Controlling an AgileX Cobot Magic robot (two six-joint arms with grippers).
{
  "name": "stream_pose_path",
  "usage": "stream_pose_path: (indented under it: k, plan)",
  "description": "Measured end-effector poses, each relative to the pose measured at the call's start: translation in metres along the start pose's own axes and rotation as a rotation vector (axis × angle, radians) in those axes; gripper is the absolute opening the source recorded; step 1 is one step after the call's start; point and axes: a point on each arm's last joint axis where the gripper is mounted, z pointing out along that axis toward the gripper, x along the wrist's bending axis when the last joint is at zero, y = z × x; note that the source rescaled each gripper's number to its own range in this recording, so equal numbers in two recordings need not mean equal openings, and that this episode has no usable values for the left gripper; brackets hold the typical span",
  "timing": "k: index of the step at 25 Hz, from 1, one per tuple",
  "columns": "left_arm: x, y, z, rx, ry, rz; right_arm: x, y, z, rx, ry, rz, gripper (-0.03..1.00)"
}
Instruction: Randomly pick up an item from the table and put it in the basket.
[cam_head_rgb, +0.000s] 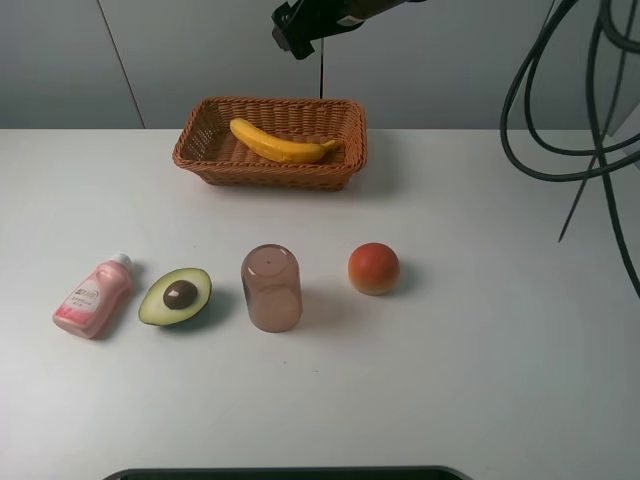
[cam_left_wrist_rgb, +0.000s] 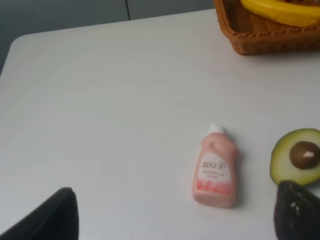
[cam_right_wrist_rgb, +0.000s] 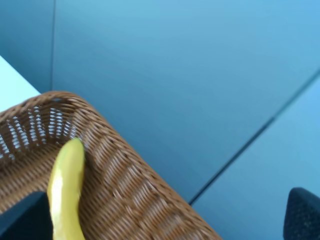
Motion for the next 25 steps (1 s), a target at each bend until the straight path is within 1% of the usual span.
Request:
stream_pose_path:
  k: [3, 7, 11, 16, 19, 22, 25]
  plan:
    - [0.0, 0.0, 0.0, 0.0, 0.0, 0.0, -0.02, 0.004, -0.035, 0.088, -0.006, 0.01, 1.0]
    - [0.0, 0.0, 0.0, 0.0, 0.0, 0.0, -0.048, 0.001, -0.079, 0.214, -0.019, 0.041, 1.0]
    - [0.0, 0.0, 0.0, 0.0, 0.0, 0.0, -0.07, -0.004, -0.129, 0.312, -0.021, 0.056, 1.0]
    - [0.0, 0.0, 0.0, 0.0, 0.0, 0.0, -0.087, -0.012, -0.209, 0.437, -0.028, 0.124, 1.0]
    - [0.0, 0.0, 0.0, 0.0, 0.0, 0.0, -0.094, -0.017, -0.252, 0.428, -0.073, 0.174, 1.0]
    - [0.0, 0.0, 0.0, 0.0, 0.0, 0.0, -0.095, -0.032, -0.29, 0.404, -0.131, 0.236, 1.0]
    - [0.0, 0.0, 0.0, 0.0, 0.0, 0.0, -0.082, -0.053, -0.322, 0.398, -0.178, 0.295, 1.0]
